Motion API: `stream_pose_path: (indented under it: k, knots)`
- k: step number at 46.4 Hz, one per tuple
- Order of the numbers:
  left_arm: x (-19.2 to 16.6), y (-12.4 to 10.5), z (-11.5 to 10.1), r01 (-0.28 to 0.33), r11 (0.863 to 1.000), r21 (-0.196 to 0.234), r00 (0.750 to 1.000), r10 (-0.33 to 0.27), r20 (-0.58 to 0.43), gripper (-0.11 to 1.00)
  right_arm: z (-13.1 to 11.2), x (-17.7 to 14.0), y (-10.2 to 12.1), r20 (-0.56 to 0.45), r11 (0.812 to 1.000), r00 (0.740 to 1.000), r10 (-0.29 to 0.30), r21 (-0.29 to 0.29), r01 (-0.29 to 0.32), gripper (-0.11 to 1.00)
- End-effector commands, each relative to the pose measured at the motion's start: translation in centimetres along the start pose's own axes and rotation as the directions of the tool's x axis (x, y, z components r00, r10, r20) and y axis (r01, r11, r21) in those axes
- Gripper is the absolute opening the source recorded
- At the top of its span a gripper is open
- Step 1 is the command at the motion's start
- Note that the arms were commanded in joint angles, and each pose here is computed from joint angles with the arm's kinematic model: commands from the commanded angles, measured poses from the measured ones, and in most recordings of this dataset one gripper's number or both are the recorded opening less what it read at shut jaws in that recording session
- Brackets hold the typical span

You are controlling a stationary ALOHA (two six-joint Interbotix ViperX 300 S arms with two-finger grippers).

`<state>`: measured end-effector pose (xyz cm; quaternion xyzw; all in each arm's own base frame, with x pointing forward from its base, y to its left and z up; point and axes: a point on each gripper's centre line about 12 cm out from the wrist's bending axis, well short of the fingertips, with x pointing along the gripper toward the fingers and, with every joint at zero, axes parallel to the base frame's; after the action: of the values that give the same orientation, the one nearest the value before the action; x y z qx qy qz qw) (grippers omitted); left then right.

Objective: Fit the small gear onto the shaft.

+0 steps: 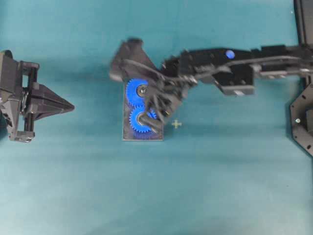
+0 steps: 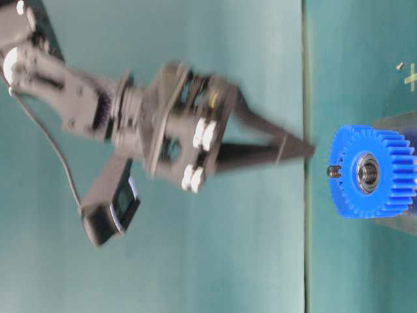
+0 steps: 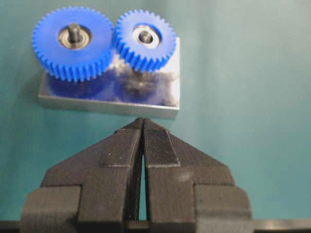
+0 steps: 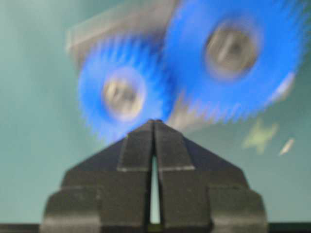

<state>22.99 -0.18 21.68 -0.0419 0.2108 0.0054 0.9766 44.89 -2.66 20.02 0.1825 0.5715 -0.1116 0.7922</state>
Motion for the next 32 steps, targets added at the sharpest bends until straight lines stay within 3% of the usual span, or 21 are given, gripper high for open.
stream_pose_path:
  k: [1,11,22,32]
  knots:
    - [-0.1,0.0,0.6,0.001,1.000,0.001,1.000,-0.001,0.028,0.00,1.5,-0.2,0.5,0.035,1.000,0.999,0.011,-0.017,-0.011,0.02]
    - [-0.1,0.0,0.7,0.002,1.000,-0.001,0.999,-0.002,0.035,0.00,1.6,1.9,0.6,-0.014,1.000,1.000,-0.003,-0.019,0.003,0.02]
    - [-0.1,0.0,0.6,0.002,1.000,-0.001,0.999,-0.002,0.032,0.00,-1.9,2.0,1.0,-0.129,0.999,0.991,-0.036,-0.039,0.031,0.02]
    - [-0.1,0.0,0.5,0.002,1.000,-0.001,1.000,-0.002,0.031,0.00,-4.2,0.2,1.6,-0.129,1.000,0.992,-0.018,-0.016,0.016,0.02]
